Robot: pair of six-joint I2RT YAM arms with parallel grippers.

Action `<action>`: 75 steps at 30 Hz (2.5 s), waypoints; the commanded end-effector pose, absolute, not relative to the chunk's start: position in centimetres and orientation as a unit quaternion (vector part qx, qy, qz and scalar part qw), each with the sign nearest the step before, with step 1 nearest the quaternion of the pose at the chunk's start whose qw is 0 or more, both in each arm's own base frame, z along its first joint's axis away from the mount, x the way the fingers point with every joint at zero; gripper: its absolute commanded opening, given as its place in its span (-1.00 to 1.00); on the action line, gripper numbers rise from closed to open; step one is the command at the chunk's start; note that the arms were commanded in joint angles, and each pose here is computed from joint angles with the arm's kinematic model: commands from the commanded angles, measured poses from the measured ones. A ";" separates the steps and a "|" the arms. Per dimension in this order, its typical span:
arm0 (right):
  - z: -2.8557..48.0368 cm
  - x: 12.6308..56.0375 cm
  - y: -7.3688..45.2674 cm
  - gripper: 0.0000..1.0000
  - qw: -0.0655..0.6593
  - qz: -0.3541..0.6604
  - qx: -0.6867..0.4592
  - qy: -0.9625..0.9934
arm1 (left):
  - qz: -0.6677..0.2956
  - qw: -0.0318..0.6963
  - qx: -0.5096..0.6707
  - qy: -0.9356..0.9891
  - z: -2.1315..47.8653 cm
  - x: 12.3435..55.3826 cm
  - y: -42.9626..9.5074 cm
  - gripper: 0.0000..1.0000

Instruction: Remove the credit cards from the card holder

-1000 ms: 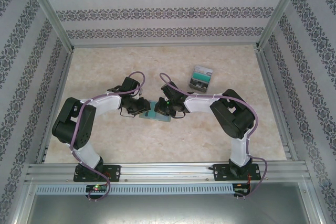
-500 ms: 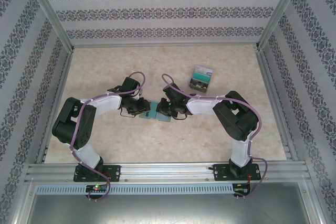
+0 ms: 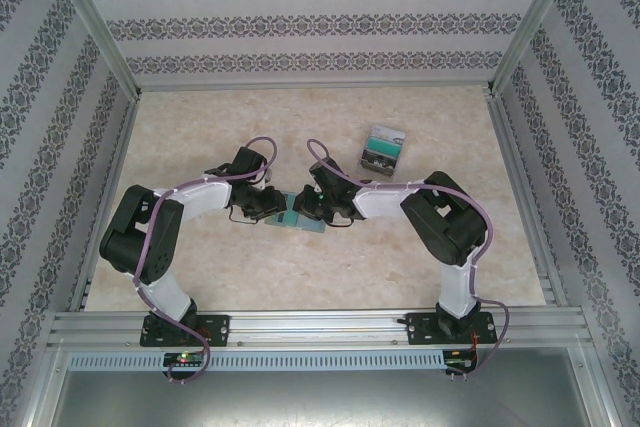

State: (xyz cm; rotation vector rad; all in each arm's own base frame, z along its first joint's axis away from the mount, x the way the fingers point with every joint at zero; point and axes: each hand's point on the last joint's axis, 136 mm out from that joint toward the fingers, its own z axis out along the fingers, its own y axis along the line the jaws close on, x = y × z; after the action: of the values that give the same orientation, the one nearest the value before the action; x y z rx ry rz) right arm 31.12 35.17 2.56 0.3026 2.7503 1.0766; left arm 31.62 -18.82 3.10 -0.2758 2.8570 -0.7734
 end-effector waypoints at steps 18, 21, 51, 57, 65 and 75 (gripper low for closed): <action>1.7 30.4 33.3 -0.69 0.076 0.344 0.111 0.929 | -0.249 0.066 -0.088 0.962 2.2 30.9 -18.9 -0.41; 1.6 30.3 33.2 -0.69 0.076 0.342 0.113 0.930 | -0.248 0.065 -0.089 0.962 2.2 30.8 -18.8 -0.41; 1.1 30.4 34.8 -0.68 0.057 0.357 0.100 0.927 | -0.253 0.065 -0.088 0.961 2.3 30.7 -19.0 -0.42; 1.0 30.2 33.9 -1.00 0.062 0.345 0.109 0.930 | -0.252 0.066 -0.087 0.962 2.3 30.7 -18.9 -0.43; 1.4 29.8 31.6 -1.00 0.077 0.329 0.119 0.934 | -0.240 0.076 -0.088 0.964 2.6 31.0 -18.5 -0.54; 2.1 29.7 30.9 -0.88 0.087 0.337 0.110 0.931 | -0.248 0.085 -0.085 0.961 3.0 31.1 -18.6 -0.71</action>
State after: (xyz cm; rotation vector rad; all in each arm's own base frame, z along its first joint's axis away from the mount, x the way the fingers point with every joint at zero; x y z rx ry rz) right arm 29.69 31.77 2.37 0.3404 2.7728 1.0448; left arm 31.71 -18.61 2.97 -0.2815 2.8558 -0.7519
